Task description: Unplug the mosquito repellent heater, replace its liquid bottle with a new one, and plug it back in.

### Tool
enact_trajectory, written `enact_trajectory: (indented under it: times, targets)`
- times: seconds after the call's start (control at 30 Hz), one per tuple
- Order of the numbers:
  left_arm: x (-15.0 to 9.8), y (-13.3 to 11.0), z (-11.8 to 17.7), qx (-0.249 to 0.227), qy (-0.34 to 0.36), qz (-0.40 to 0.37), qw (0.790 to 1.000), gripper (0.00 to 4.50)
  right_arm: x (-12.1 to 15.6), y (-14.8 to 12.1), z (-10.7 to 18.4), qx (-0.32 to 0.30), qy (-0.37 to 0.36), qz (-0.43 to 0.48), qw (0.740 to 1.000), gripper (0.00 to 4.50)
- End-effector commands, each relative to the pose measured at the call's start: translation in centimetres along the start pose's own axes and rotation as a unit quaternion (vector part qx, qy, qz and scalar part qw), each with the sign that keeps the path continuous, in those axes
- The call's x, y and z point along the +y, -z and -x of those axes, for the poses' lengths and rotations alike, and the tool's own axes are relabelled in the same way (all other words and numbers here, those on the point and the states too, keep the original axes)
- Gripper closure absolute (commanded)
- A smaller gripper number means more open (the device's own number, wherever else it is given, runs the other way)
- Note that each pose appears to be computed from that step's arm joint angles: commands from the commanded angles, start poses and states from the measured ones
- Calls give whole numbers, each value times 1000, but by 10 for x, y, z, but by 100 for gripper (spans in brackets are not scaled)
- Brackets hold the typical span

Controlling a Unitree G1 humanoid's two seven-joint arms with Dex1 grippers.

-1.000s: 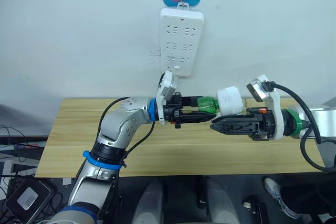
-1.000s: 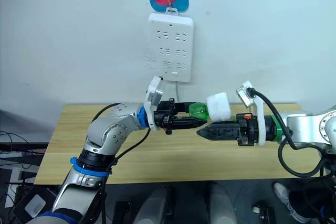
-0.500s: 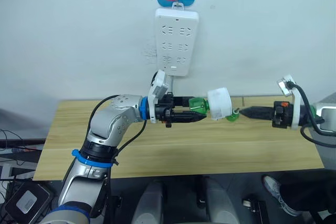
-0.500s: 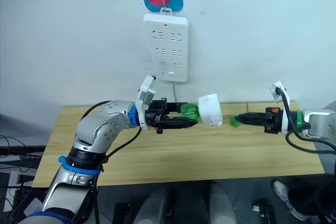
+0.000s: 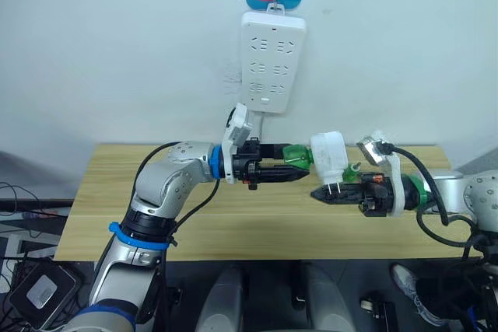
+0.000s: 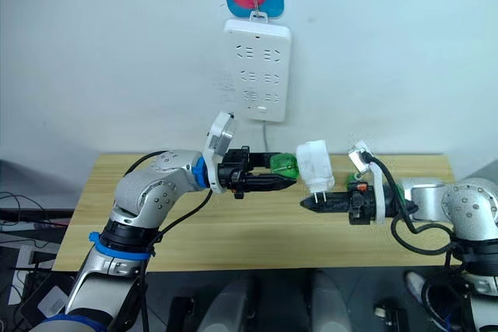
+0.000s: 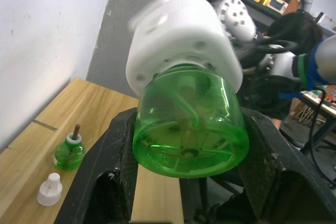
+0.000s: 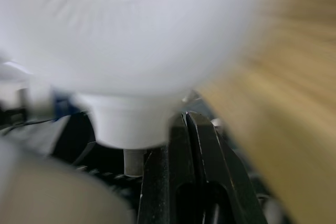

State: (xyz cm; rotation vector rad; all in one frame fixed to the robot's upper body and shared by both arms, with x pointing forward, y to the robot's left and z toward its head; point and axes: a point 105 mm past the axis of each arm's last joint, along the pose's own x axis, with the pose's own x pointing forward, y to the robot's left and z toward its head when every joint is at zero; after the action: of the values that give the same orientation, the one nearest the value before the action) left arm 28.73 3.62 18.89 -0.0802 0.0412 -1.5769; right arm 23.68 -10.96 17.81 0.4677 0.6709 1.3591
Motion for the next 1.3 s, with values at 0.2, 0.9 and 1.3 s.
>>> enact_trajectory:
  times: [0.2, 0.9, 1.3]
  targets:
    - [-7, 14, -4, 32, 12, -41, 999, 223, 41, -48, -2, -43, -58, 32, 997, 444]
    - [-17, 10, 4, 25, 32, -21, 999, 223, -27, -90, 11, -102, 119, 82, 984, 444]
    - [3, 5, 4, 21, -16, -26, 999, 223, -10, -21, -3, -6, 45, 49, 998, 444]
